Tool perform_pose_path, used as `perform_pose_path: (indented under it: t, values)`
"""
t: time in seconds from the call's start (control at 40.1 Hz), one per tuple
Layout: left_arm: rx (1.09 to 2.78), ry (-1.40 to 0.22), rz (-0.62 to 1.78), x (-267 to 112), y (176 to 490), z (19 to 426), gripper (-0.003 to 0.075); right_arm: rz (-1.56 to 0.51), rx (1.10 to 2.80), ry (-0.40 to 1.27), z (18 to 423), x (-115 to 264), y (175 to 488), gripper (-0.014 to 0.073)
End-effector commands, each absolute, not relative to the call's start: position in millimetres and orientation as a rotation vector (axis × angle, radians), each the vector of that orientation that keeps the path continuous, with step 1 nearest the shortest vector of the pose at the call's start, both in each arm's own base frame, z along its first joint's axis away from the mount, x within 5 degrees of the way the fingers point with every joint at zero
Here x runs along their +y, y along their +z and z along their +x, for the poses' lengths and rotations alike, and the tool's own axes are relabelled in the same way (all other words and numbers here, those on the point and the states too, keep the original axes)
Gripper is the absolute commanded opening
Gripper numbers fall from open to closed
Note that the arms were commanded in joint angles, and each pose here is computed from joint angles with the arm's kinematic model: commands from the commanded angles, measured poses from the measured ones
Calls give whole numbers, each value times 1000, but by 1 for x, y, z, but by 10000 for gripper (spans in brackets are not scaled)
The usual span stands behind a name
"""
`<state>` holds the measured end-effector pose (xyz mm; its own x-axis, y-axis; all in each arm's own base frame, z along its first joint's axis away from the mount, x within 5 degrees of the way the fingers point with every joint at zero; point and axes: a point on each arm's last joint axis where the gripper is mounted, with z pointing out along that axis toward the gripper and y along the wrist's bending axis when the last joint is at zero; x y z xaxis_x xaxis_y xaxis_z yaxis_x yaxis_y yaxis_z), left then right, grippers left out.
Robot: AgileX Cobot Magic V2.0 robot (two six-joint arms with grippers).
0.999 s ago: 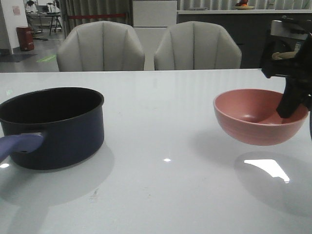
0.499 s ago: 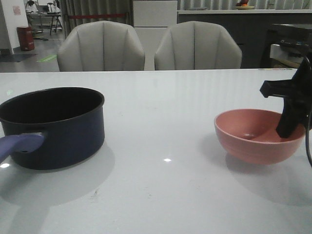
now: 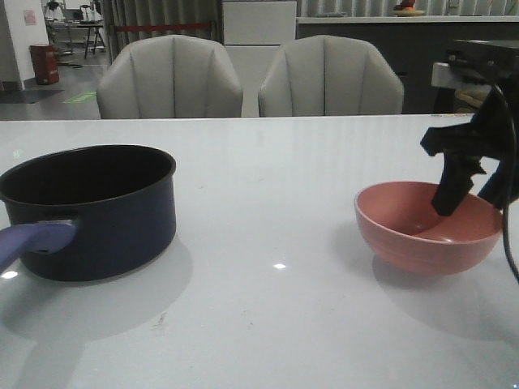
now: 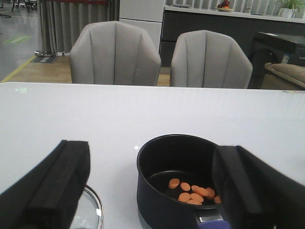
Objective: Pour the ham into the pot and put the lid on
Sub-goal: 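Open the right gripper and raise it away from the bowl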
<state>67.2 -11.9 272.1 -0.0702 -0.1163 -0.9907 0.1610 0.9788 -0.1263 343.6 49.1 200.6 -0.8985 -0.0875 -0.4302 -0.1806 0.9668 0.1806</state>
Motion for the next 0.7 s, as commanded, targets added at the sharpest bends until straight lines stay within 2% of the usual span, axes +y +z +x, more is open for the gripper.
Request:
perform_pose_path:
  t: [0.0,0.175,0.3,0.674]
  values:
    - [1518,-242,22,-11,289,66,563,-225,2492,282,337,49,254,435]
    - [1518,-242,22,-11,289,66,563,-300,2311,280,307,59,310,435]
    - [1518,-242,22,-11,289,66,563,-350,2189,290,280,69,338,435]
    - [1518,-242,22,-11,289,66,563,-341,1785,298,181,67,358,435]
